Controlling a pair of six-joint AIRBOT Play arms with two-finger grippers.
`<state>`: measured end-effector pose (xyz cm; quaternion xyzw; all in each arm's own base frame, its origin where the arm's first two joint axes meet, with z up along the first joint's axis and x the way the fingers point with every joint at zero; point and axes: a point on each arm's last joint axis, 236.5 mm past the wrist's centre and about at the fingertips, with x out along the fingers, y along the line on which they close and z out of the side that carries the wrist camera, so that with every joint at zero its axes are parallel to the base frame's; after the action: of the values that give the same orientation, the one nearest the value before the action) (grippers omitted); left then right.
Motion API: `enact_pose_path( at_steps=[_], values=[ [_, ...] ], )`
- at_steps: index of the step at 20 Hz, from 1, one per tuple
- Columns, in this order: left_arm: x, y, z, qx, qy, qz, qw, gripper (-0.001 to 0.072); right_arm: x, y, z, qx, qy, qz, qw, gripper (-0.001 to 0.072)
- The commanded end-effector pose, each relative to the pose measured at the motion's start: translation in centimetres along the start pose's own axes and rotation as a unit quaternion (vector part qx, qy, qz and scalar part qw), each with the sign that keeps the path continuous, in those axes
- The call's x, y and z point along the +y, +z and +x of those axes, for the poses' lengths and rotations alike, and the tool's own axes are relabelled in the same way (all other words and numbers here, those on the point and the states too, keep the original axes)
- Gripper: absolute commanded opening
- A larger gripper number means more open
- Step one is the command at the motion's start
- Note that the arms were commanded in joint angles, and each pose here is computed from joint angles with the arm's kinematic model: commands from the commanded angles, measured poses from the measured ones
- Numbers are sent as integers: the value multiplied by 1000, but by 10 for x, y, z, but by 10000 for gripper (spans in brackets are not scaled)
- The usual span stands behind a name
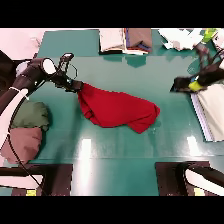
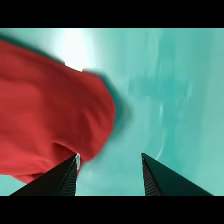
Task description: Fold the shirts.
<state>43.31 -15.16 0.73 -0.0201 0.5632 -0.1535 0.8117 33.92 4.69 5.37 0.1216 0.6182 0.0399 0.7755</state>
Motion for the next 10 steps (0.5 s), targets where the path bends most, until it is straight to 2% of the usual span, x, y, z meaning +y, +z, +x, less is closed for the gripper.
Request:
enact_pose_path(
  at_steps=[1,10],
  values=[
    [1,0,-5,0,3,5,1000,27,-7,-39,62,80,25,49,995,454],
    [0,-8,-5,17,2,5,1000,26,24,-42,123,115,38,29,992,438]
  ],
)
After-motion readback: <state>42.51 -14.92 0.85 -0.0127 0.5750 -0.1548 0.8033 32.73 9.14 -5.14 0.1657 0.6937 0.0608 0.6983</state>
